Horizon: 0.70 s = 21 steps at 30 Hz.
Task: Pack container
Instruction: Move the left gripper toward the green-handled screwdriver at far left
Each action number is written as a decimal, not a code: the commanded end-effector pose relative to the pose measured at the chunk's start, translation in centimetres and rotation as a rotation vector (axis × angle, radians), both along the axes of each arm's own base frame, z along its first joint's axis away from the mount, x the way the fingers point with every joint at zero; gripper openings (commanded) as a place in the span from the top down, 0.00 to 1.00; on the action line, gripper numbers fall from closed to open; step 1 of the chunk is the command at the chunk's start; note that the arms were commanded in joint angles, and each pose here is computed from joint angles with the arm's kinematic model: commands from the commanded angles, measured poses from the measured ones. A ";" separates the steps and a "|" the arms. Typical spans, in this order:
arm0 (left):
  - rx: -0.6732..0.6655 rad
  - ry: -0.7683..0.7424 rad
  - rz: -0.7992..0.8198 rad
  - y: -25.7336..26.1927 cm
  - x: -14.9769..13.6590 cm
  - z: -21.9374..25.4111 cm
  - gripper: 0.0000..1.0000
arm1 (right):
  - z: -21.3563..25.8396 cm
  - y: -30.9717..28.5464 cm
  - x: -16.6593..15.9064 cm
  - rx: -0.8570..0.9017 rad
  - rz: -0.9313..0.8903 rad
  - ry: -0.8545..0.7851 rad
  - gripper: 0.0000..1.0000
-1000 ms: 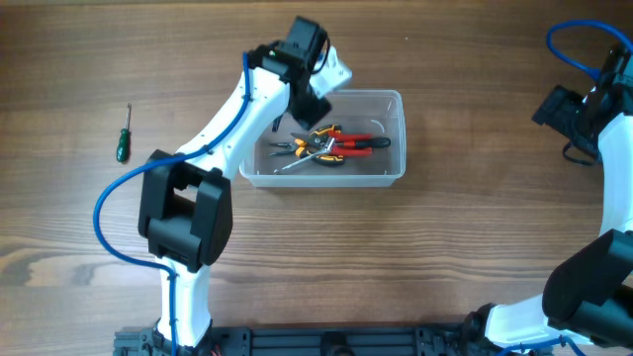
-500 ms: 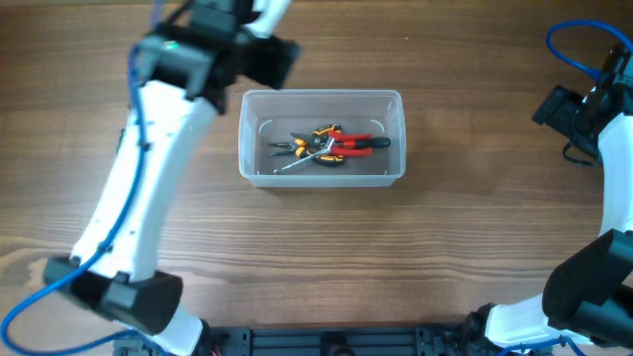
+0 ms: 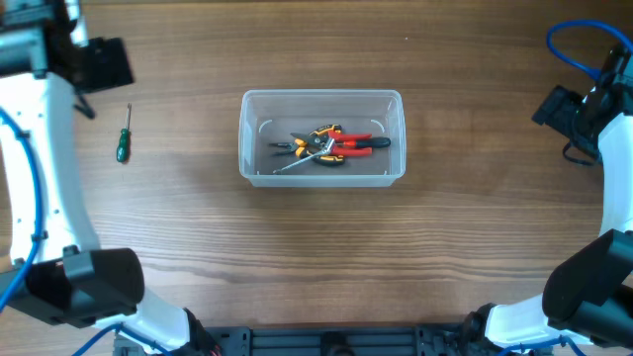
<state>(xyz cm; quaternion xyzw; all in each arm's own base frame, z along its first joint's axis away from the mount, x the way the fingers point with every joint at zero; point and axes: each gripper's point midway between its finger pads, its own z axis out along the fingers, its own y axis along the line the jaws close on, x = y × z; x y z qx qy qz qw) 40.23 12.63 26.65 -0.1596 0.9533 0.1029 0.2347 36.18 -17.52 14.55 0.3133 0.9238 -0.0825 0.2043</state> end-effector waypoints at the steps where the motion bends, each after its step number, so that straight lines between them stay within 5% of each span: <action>1: -0.111 -0.024 -0.040 0.6 0.4 -0.6 0.00 | -0.2 0.2 0.0 0.007 -0.007 0.001 0.00; 10: -0.050 0.094 -0.160 4.7 3.9 -7.7 0.00 | -0.2 0.2 0.0 0.007 -0.006 0.001 0.00; 21: -0.098 0.385 -0.150 5.9 3.6 -20.4 0.00 | -0.2 0.2 -0.1 0.007 -0.007 0.002 0.00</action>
